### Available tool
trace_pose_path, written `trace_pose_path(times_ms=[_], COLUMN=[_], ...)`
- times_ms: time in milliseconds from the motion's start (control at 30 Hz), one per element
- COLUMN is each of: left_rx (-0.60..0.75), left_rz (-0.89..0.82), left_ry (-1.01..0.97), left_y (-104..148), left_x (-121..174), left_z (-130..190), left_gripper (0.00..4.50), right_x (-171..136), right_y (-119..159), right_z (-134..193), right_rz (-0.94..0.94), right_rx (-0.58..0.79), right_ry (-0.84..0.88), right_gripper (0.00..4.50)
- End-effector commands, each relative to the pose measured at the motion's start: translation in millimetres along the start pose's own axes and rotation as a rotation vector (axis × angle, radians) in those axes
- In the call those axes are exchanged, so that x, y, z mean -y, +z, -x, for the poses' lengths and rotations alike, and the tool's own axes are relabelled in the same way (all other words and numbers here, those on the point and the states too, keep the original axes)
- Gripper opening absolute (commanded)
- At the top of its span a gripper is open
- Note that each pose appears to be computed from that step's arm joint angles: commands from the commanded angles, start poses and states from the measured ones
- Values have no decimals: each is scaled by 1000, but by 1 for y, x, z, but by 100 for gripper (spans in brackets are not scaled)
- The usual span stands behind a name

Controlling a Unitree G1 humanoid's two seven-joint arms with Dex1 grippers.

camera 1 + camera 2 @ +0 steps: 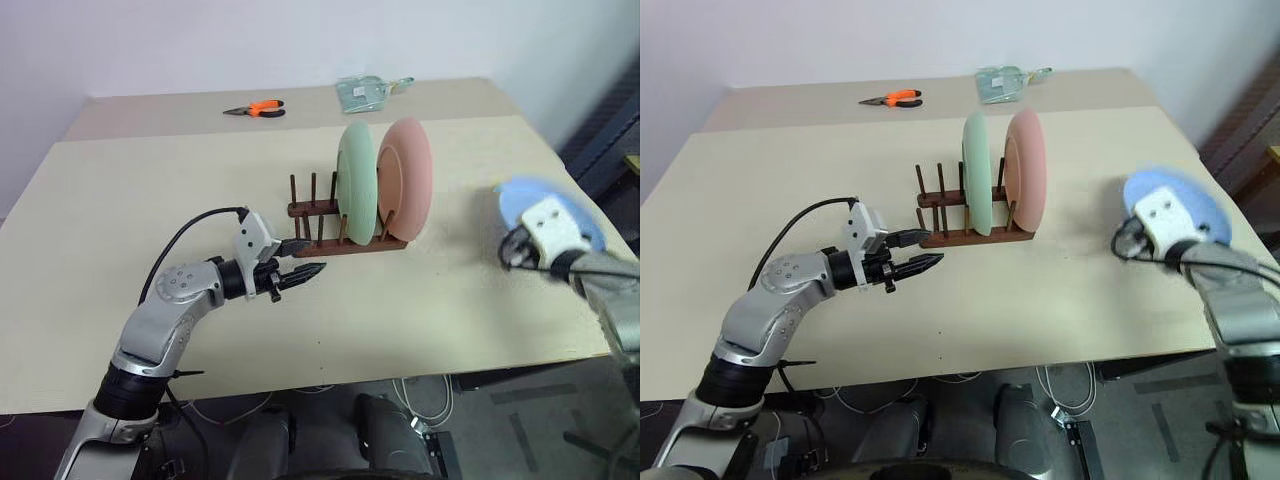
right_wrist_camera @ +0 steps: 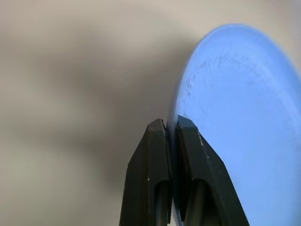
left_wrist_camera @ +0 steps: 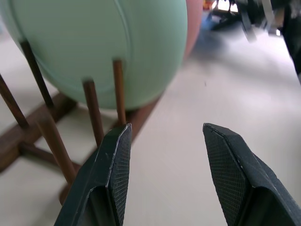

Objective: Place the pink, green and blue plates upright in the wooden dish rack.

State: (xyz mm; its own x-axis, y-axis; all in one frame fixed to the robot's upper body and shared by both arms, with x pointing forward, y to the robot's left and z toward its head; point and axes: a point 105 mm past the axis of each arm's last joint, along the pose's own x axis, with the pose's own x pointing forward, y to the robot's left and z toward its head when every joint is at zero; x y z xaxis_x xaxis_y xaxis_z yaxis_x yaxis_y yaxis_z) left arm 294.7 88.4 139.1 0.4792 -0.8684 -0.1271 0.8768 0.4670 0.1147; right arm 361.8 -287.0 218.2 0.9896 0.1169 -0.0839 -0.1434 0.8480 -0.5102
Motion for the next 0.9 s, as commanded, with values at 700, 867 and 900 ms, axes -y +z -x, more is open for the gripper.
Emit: trace_pose_path(times_ms=[700,867,900], left_rx=[-112,-100,-97], left_rz=[-26,-25,-25], left_ry=[310,304,303], left_y=[-24,-22,-22], left_x=[-48,-45,-44], left_z=[82,77,76], left_gripper=[246,246,246], right_x=[-172,-185,-187], right_y=[240,224,221], right_z=[41,23,21], right_rz=[-1207,-1252,-1265], right_rx=[511,383,360], right_ry=[930,877,873], right_gripper=[3,3,3])
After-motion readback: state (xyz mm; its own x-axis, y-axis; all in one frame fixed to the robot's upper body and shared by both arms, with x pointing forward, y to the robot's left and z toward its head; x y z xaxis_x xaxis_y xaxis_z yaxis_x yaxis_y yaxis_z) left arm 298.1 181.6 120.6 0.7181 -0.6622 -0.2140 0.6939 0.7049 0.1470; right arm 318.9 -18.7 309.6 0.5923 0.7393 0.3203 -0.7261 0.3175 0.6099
